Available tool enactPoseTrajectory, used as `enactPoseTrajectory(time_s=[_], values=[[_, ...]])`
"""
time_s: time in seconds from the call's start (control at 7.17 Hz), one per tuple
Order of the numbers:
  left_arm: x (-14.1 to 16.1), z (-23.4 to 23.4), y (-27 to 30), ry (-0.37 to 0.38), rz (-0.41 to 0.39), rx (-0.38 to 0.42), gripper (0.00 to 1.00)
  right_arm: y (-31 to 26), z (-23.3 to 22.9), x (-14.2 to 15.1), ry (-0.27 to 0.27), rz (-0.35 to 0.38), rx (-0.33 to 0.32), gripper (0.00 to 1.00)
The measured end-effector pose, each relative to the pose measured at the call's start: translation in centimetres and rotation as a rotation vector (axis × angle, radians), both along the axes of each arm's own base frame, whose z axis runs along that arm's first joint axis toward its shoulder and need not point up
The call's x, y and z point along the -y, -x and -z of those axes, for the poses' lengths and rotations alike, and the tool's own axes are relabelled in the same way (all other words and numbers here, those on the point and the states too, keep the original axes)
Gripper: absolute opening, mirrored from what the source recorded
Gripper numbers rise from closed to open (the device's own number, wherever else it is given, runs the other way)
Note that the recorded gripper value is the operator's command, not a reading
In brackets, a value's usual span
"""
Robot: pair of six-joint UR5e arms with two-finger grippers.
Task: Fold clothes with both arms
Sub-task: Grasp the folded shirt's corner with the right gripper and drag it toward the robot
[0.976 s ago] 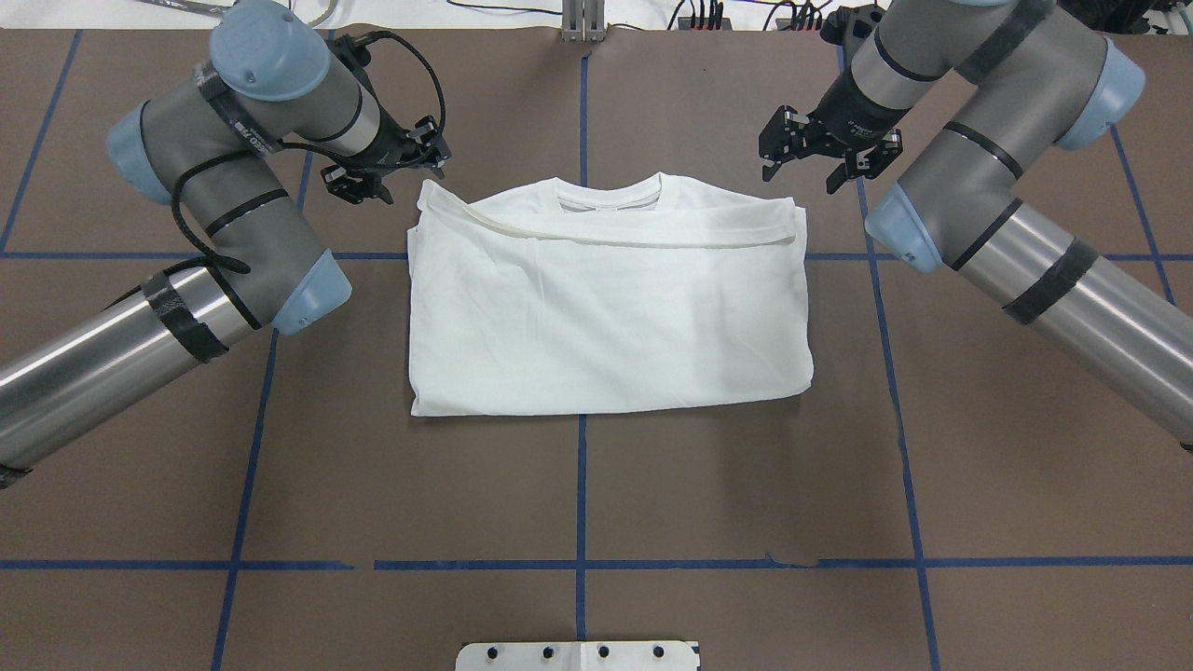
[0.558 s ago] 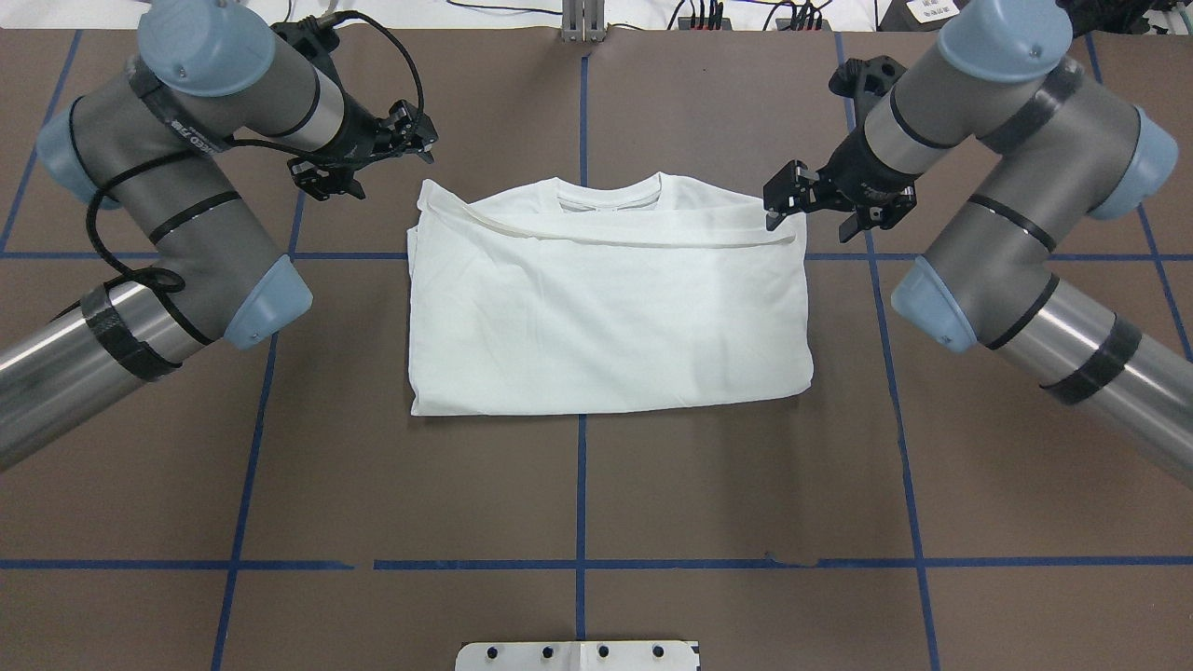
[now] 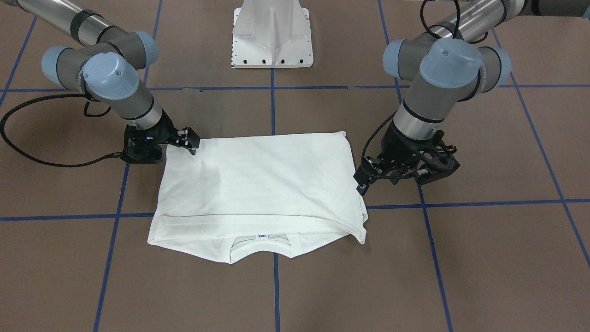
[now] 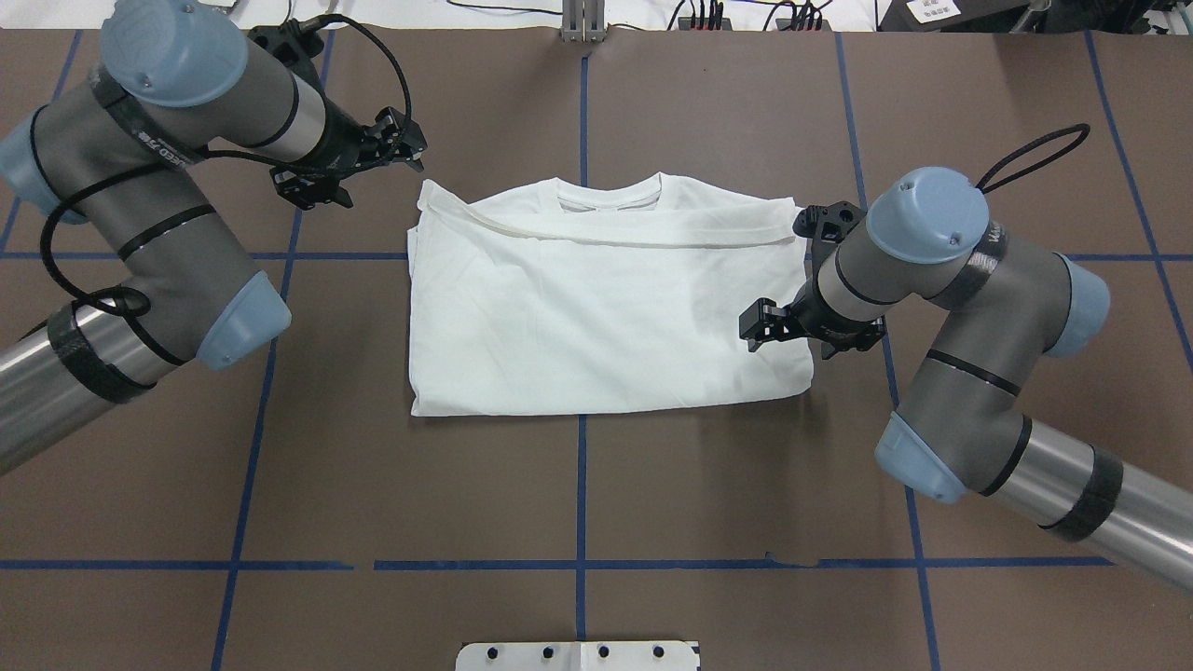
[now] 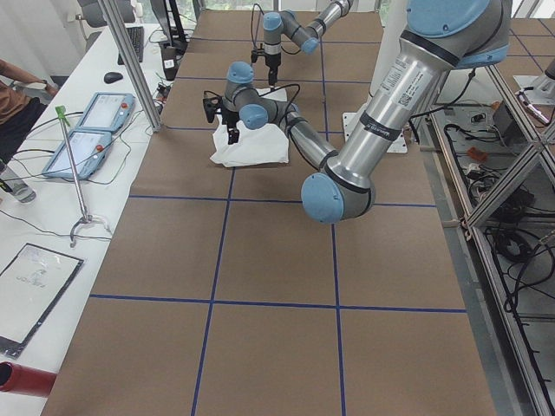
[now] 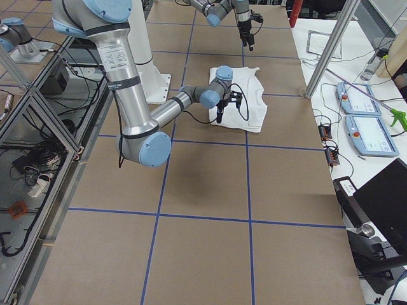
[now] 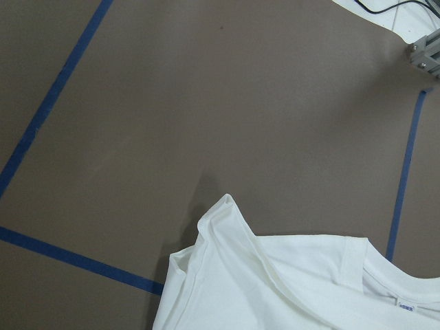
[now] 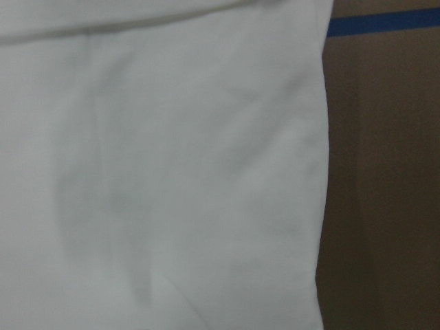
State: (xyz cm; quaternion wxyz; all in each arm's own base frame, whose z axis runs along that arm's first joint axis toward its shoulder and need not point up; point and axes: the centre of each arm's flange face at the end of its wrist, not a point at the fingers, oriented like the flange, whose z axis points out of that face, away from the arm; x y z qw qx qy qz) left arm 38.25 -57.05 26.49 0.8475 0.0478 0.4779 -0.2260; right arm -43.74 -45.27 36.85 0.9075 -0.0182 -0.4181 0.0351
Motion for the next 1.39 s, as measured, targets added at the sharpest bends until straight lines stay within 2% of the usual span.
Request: enactPoseTrajectory(time_s=[0.14,0.28,0.42,0.56,0.7,0.84,0.98,1.12,1.39], values=[[0.0,-0.4,0.0,0.002,-0.001,0.003,0.99,0.0,-0.5,-0.4,0.003,0.003,-0.006,0.99],[0.0,-0.5,0.0,0.003,-0.002,0.004,0.99,-0.3,-1.3,-0.8,0.011,0.005,-0.016,0.93],[-0.1,-0.5,0.0,0.003,-0.003,0.004,0.99,-0.5,-2.1,-1.0,0.018,0.006,-0.025,0.72],[0.0,-0.6,0.0,0.003,-0.002,0.005,0.99,-0.5,-2.4,-1.3,0.022,0.009,-0.03,0.6],[0.0,-0.7,0.0,0.004,-0.002,0.006,0.99,-0.4,-2.5,-1.4,0.023,0.013,-0.031,0.55],[0.0,-0.8,0.0,0.004,-0.001,0.007,0.99,-0.3,-2.5,-1.6,0.024,0.017,-0.029,0.54],[0.0,-0.9,0.0,0.003,0.004,0.012,0.99,-0.2,-2.4,-1.6,0.023,0.019,-0.028,0.32],[0.2,-1.0,0.0,-0.001,0.015,0.019,0.99,-0.2,-2.2,-1.7,0.023,0.019,-0.025,0.0],[0.3,-1.2,0.0,-0.004,0.025,0.027,0.99,-0.1,-1.9,-1.9,0.032,0.015,-0.018,0.0]])
